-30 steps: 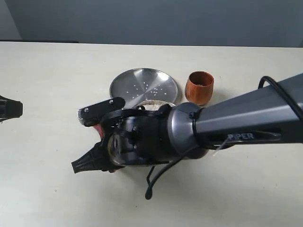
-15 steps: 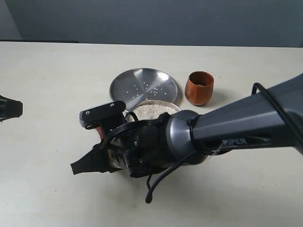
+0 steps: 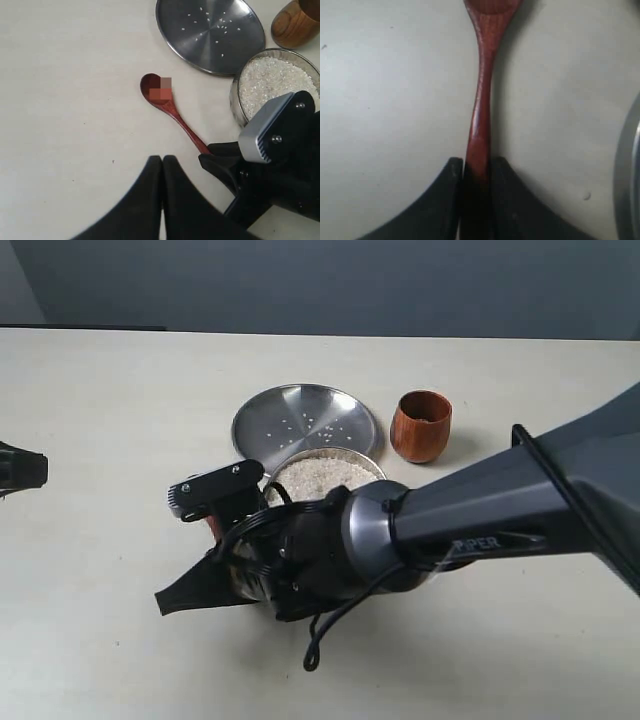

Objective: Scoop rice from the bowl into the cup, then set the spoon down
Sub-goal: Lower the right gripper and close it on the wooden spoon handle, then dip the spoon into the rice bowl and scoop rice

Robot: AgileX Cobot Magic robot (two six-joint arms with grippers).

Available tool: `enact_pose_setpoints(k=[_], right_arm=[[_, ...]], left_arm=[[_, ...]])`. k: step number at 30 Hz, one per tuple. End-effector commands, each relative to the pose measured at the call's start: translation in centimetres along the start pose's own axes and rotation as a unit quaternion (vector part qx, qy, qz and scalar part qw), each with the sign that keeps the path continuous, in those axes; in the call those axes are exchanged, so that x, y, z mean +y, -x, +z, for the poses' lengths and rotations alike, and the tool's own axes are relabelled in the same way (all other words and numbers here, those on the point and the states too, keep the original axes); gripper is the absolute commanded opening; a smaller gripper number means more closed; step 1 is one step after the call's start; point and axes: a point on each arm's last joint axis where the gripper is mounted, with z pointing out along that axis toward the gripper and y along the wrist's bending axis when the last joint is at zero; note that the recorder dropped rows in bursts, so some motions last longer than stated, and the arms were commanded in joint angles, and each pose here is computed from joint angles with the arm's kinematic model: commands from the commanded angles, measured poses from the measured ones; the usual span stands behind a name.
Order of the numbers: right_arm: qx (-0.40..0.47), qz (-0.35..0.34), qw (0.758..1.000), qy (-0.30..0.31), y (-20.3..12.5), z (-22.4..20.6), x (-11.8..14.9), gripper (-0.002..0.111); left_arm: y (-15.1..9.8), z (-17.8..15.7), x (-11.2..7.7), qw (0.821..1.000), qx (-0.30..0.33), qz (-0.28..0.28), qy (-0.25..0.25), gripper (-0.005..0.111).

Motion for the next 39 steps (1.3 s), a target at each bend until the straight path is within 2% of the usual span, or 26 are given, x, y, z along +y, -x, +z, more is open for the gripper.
enact_pose_setpoints(k=[1, 4, 10, 14, 19, 22, 25, 29, 34, 39], right_arm=[[0.01, 0.005, 1.0, 0.002, -0.5, 0.6, -0.1, -0.001], [-0.01, -0.001, 0.999, 0.031, 0.5, -0.7, 0.5, -0.001], [-0.064, 0.001, 0.997, 0.044, 3.1, -4.6, 0.7, -0.001], [-0.09, -0.004, 0.996, 0.024, 4.2, -6.6, 0.2, -0.001], [-0.1, -0.034, 0.994, -0.037, 5.2, -9.1, -1.1, -0.001], [-0.062, -0.075, 0.99, -0.099, 4.8, -10.3, -2.3, -0.001], [0.012, -0.145, 0.966, -0.213, 4.3, -12.7, -4.7, -0.001], [0.074, -0.209, 0.937, -0.271, 4.0, -15.3, -6.1, -0.001], [0.181, -0.273, 0.906, -0.266, 2.6, -16.6, -6.7, -0.001], [0.211, -0.32, 0.89, -0.245, 2.3, -16.5, -6.6, -0.001]], left_arm=[[0.3, 0.0, 0.0, 1.0, -0.005, -0.002, 0.0, 0.0], [0.3, 0.0, 0.0, 1.0, -0.005, -0.002, 0.0, 0.0], [0.3, 0.0, 0.0, 1.0, -0.005, -0.002, 0.0, 0.0], [0.3, 0.0, 0.0, 1.0, -0.005, -0.002, 0.0, 0.0], [0.3, 0.0, 0.0, 1.0, -0.005, -0.002, 0.0, 0.0], [0.3, 0.0, 0.0, 1.0, -0.005, -0.002, 0.0, 0.0], [0.3, 0.0, 0.0, 1.0, -0.005, -0.002, 0.0, 0.0], [0.3, 0.0, 0.0, 1.0, -0.005, -0.002, 0.0, 0.0], [0.3, 0.0, 0.0, 1.0, -0.005, -0.002, 0.0, 0.0], [0.3, 0.0, 0.0, 1.0, -0.005, -0.002, 0.0, 0.0]])
